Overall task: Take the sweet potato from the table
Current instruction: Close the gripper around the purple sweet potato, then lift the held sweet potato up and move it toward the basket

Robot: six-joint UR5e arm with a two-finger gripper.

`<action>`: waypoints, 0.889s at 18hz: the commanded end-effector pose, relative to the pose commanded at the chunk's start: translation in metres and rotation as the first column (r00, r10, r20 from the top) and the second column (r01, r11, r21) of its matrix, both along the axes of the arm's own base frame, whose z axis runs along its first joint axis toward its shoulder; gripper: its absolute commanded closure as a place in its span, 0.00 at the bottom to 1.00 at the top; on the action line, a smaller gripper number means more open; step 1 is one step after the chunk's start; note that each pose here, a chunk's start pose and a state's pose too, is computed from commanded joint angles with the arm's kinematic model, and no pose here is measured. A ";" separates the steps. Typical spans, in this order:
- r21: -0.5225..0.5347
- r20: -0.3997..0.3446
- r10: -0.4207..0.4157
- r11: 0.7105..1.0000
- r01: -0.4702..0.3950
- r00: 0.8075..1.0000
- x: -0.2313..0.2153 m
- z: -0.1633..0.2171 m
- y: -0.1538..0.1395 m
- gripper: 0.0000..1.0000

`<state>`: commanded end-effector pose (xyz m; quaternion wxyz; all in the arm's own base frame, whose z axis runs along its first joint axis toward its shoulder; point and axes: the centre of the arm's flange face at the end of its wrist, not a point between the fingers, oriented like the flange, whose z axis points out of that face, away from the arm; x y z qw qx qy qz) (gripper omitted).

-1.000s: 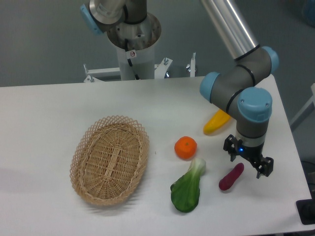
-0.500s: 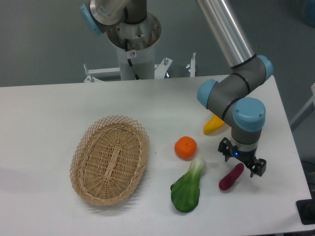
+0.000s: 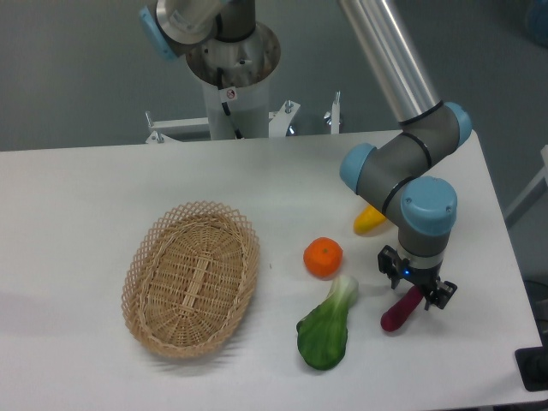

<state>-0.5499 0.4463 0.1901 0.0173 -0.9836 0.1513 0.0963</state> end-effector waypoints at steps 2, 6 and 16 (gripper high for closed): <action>0.001 -0.001 0.000 1.000 0.000 1.000 0.000 0.000 0.000 0.58; 0.003 -0.005 -0.005 1.000 0.005 1.000 0.000 0.003 0.000 0.72; 0.086 -0.093 0.010 0.996 -0.002 0.996 -0.005 0.065 0.005 0.79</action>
